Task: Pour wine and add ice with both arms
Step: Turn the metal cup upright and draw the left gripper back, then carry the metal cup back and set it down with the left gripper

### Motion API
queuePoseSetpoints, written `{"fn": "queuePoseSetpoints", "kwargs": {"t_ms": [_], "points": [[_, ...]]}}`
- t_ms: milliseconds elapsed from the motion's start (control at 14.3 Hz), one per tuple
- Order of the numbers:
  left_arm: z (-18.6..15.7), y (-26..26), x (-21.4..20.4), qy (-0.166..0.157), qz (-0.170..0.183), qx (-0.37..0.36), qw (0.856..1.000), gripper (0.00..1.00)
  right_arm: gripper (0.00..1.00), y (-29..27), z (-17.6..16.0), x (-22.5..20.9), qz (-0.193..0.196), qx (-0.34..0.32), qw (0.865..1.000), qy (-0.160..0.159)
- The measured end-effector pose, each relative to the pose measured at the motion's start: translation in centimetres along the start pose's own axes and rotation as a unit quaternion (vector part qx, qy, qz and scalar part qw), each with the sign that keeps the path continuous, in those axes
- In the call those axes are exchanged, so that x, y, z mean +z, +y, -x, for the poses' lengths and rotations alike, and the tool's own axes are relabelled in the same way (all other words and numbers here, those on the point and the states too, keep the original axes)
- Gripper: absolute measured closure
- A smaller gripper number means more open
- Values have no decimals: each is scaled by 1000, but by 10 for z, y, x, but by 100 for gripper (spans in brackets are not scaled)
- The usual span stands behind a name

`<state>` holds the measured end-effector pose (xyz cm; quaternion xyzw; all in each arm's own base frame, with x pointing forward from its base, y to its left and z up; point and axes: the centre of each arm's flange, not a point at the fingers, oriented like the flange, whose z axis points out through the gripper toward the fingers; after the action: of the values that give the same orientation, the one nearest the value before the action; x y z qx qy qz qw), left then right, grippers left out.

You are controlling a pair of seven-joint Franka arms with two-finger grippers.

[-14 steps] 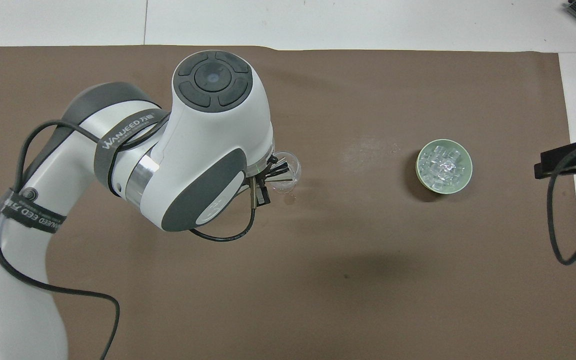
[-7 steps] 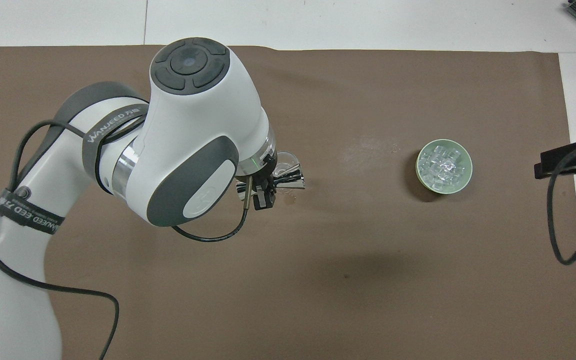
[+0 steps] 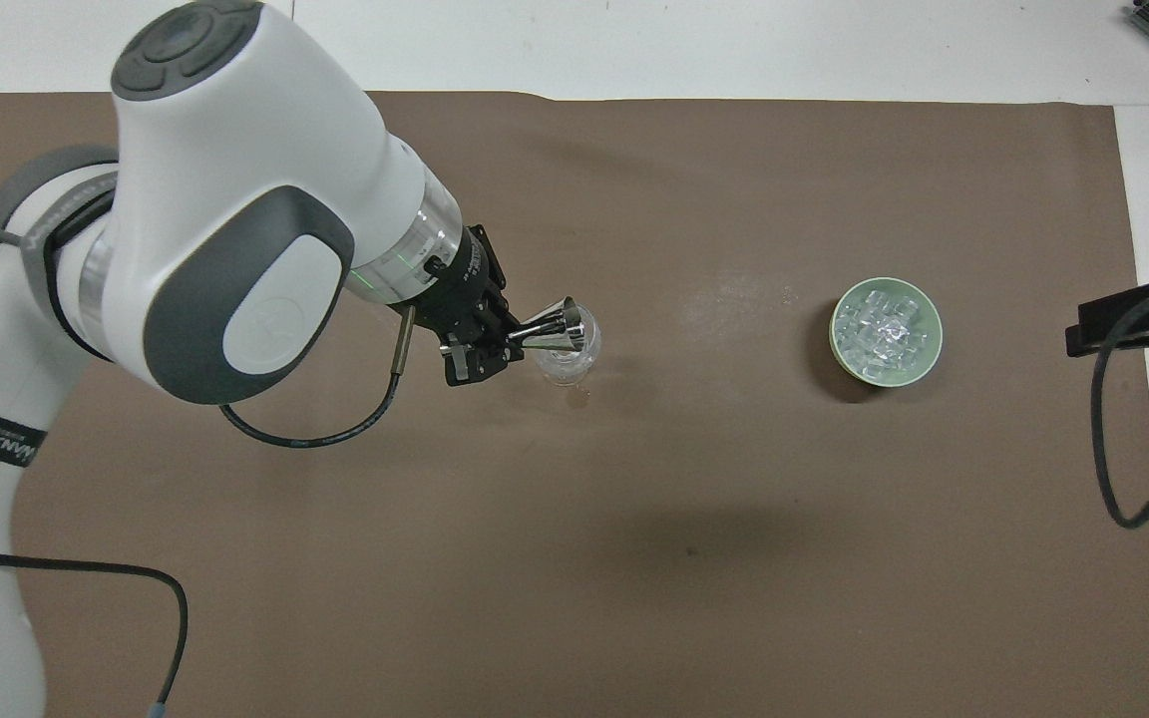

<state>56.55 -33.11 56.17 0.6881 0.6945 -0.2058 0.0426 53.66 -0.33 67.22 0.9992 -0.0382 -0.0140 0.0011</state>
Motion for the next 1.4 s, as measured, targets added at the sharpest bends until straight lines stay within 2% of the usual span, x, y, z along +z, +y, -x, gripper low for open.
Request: {"fn": "queuePoseSetpoints", "kwargs": {"t_ms": [350,700,1120,1399], "points": [[-65,14,-48,-74,-28,50,996,79,0,0,0,0,0,0,1000,0],[-146,17,-89,-140,-60,115,982,79,0,0,0,0,0,0,1000,0],[-237,24,-91,-202,-70,190,958,79,0,0,0,0,0,0,1000,0],[-291,28,-75,-242,-65,206,946,79,0,0,0,0,0,0,1000,0]]}}
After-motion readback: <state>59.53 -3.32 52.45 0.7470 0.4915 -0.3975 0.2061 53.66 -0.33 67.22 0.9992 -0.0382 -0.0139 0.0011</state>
